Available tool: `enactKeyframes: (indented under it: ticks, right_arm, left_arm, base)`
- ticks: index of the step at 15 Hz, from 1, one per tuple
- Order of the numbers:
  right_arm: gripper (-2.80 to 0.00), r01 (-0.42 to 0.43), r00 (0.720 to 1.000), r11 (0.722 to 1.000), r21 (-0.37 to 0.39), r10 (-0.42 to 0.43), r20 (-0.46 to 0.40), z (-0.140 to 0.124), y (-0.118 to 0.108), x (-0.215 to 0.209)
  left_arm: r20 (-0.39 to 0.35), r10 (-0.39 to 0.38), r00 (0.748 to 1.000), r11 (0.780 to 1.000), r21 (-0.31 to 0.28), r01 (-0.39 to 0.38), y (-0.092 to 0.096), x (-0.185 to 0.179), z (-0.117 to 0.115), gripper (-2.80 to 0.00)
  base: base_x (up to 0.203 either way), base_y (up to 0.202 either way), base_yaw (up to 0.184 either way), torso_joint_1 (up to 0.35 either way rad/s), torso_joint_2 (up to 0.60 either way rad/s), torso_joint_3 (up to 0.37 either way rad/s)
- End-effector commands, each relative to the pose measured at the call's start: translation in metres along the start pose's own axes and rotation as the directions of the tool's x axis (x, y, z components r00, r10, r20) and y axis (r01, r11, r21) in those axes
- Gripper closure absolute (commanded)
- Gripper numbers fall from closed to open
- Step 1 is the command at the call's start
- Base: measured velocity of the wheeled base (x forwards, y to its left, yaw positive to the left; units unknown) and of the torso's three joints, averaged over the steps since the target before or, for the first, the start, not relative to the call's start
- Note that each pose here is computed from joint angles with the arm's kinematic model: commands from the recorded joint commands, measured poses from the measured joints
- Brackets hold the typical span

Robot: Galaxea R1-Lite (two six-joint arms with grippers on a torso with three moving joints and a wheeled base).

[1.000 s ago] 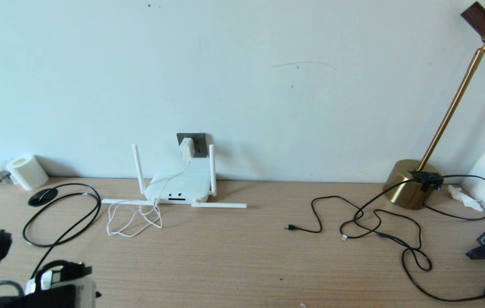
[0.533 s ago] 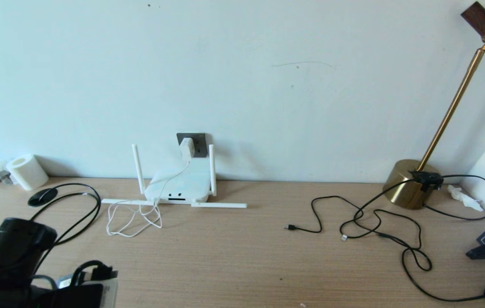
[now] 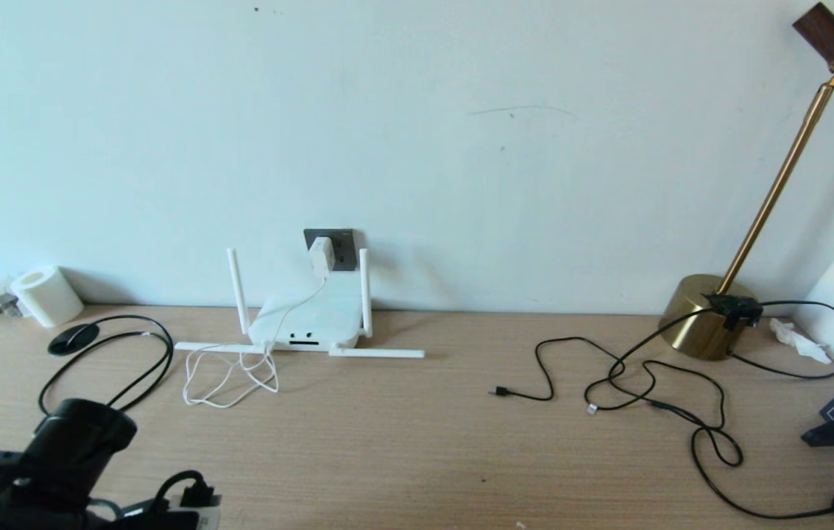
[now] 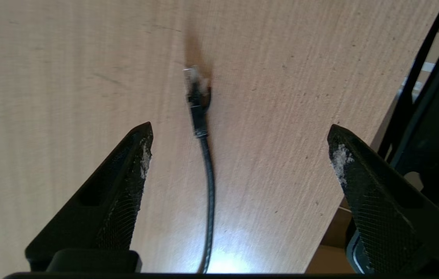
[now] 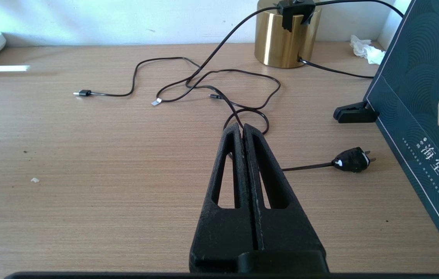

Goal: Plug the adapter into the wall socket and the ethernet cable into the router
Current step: Pick up cable

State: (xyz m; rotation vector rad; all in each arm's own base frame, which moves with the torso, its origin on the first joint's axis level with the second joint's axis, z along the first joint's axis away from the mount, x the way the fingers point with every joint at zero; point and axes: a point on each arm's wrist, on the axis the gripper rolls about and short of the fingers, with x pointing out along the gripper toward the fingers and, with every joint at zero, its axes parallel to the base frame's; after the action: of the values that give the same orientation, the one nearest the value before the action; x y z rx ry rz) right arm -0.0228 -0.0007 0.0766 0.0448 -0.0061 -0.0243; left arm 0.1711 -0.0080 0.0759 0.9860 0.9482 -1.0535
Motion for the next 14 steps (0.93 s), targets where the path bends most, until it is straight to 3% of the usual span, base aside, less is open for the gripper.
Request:
enactKeyframes:
  ticks: [1, 14]
  right_arm:
    - [0.00, 0.000, 1.000, 1.000, 0.000, 0.000, 0.001, 0.000, 0.000, 0.000]
    - [0.00, 0.000, 1.000, 1.000, 0.000, 0.000, 0.001, 0.000, 0.000, 0.000]
  left_arm:
    - [-0.012, -0.064, 0.998, 0.998, -0.009, 0.064, 0.001, 0.012, -0.003, -2.80]
    - [-0.021, -0.063, 0.998, 0.998, -0.003, 0.063, 0.007, 0.035, -0.007, -2.80]
  base:
    - [0.000, 0.000, 0.000, 0.000, 0.00, 0.000]
    - [0.000, 0.000, 0.000, 0.000, 0.00, 0.000]
